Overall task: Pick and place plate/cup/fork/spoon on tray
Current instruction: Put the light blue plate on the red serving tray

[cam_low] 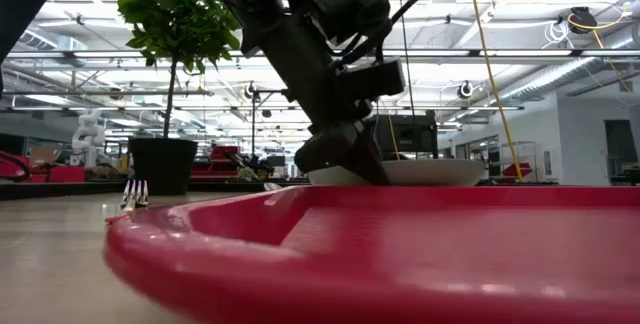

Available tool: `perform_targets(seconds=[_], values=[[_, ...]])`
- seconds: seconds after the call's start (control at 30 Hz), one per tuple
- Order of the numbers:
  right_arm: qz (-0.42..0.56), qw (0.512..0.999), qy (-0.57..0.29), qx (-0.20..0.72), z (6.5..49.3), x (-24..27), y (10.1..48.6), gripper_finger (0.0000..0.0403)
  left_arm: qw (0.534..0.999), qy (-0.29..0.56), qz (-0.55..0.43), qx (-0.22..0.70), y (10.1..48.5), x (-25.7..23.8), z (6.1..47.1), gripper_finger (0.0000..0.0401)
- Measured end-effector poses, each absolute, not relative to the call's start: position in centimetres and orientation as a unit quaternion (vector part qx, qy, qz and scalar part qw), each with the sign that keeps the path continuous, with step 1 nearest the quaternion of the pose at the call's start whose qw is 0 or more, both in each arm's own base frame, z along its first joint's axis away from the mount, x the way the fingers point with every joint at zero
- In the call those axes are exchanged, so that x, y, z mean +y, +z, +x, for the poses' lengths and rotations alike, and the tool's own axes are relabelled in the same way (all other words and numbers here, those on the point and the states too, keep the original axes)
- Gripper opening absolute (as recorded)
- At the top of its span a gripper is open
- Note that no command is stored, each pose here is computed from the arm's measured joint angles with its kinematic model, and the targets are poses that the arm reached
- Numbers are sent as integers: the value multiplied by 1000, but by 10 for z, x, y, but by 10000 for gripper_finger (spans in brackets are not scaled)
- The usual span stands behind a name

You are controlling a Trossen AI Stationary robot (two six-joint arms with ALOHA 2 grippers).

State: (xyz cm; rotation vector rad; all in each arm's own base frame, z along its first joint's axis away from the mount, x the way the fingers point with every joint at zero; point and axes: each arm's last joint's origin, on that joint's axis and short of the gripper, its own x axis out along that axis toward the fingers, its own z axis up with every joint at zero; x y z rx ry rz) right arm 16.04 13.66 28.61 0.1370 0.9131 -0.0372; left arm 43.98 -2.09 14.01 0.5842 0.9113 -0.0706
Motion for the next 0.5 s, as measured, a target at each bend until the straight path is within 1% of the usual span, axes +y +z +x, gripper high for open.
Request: perform_targets(seconds=[0.13,0.27,0.37,0.5], values=[[68,896,-17,438,161,137,286,153,862,-37,276,424,145,-26,440,8],[70,897,-16,437,161,137,287,153,863,-13,284,417,154,-28,439,11],[69,897,-16,437,161,137,287,153,869,-1,286,402,170,-29,436,15],[66,897,-14,437,161,137,287,153,884,-3,287,370,198,-39,429,7]])
